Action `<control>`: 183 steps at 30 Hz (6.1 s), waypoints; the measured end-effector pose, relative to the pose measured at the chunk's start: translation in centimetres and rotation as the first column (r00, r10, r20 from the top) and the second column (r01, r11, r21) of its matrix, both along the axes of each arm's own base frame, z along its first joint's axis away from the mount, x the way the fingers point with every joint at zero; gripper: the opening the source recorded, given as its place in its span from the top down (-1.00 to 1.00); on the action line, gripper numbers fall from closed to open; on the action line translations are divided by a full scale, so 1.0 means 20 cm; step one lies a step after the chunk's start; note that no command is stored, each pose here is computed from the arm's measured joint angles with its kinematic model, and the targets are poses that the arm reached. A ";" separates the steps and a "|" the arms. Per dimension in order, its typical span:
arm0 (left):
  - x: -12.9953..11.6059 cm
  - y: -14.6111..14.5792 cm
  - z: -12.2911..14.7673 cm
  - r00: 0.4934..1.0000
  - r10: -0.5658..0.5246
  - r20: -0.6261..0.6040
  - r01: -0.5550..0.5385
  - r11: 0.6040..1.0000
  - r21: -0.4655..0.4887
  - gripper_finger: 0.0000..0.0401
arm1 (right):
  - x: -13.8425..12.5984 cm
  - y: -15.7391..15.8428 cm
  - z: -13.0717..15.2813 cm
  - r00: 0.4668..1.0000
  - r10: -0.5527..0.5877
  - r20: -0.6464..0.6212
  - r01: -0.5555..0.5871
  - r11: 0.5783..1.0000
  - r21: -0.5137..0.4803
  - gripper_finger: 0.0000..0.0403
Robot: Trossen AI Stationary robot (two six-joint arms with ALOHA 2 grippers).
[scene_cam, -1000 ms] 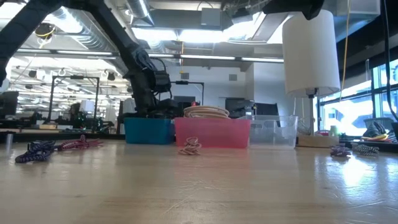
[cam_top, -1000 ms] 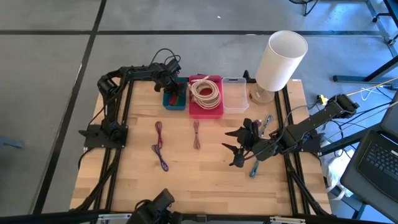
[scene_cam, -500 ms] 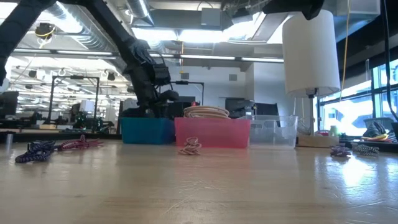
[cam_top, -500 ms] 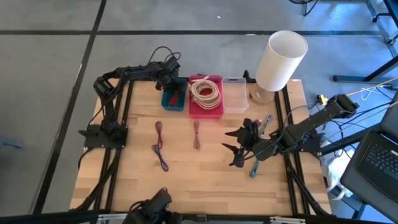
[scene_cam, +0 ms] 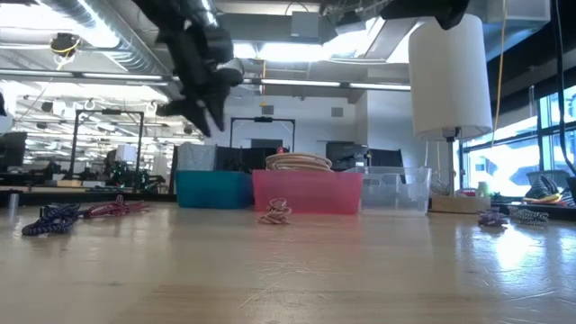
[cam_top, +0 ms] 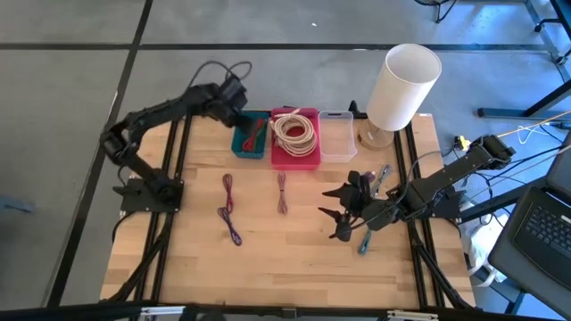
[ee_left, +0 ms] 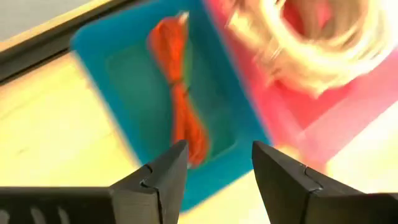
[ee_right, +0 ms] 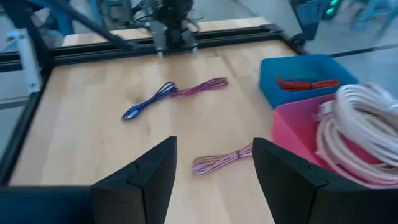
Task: Pick & Place USB Port
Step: Put the pink charger cable into the blue bin, then put the violet patterned charger cable into the transparent bin
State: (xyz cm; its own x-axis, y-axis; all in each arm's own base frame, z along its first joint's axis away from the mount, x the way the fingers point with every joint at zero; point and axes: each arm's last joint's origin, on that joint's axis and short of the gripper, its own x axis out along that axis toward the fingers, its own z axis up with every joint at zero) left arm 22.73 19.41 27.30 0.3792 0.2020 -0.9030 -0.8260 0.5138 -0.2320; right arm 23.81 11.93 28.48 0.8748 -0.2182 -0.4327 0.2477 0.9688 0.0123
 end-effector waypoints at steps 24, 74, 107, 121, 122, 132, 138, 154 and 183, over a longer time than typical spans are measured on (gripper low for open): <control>0.44 -0.73 -0.54 0.929 0.099 0.357 -0.021 0.976 -0.215 0.19 | 0.00 0.02 -0.01 0.992 0.120 -0.043 -0.120 0.993 0.005 -0.06; 0.11 -0.55 -0.02 0.870 -0.052 0.490 -0.008 0.993 0.120 0.98 | 0.00 0.02 -0.01 0.987 0.150 -0.058 -0.151 0.989 -0.006 -0.06; 0.15 0.21 -0.13 0.927 0.371 -0.053 -0.370 0.929 0.036 0.98 | 0.00 0.02 -0.01 0.988 0.143 -0.052 -0.144 0.990 -0.009 -0.06; 0.20 0.19 -0.28 0.926 0.326 -0.190 -0.330 0.944 0.014 0.98 | 0.00 0.02 -0.01 0.988 0.142 -0.056 -0.143 0.990 -0.009 -0.06; 0.21 0.20 -0.30 0.924 0.325 -0.200 -0.329 0.944 0.014 0.98 | 0.00 0.02 -0.01 0.988 0.141 -0.056 -0.142 0.990 -0.008 -0.06; 0.23 0.28 -0.52 0.908 0.314 -0.278 -0.340 0.939 -0.050 0.98 | 0.00 0.02 -0.01 0.988 0.145 -0.056 -0.146 0.989 -0.006 -0.06; 0.30 0.31 -0.60 0.937 0.299 -0.178 -0.323 0.939 -0.121 0.98 | 0.00 0.02 -0.01 0.988 0.146 -0.058 -0.146 0.989 -0.007 -0.06; 0.28 0.28 -0.48 0.950 0.282 -0.132 -0.297 0.948 -0.111 0.59 | -0.01 0.02 -0.02 0.986 0.144 -0.079 -0.144 0.990 0.003 -0.06; 0.01 -0.65 0.23 0.935 -0.040 -0.352 0.101 0.982 0.156 0.50 | -0.02 0.01 -0.03 0.985 0.138 -0.103 -0.139 0.990 0.000 -0.06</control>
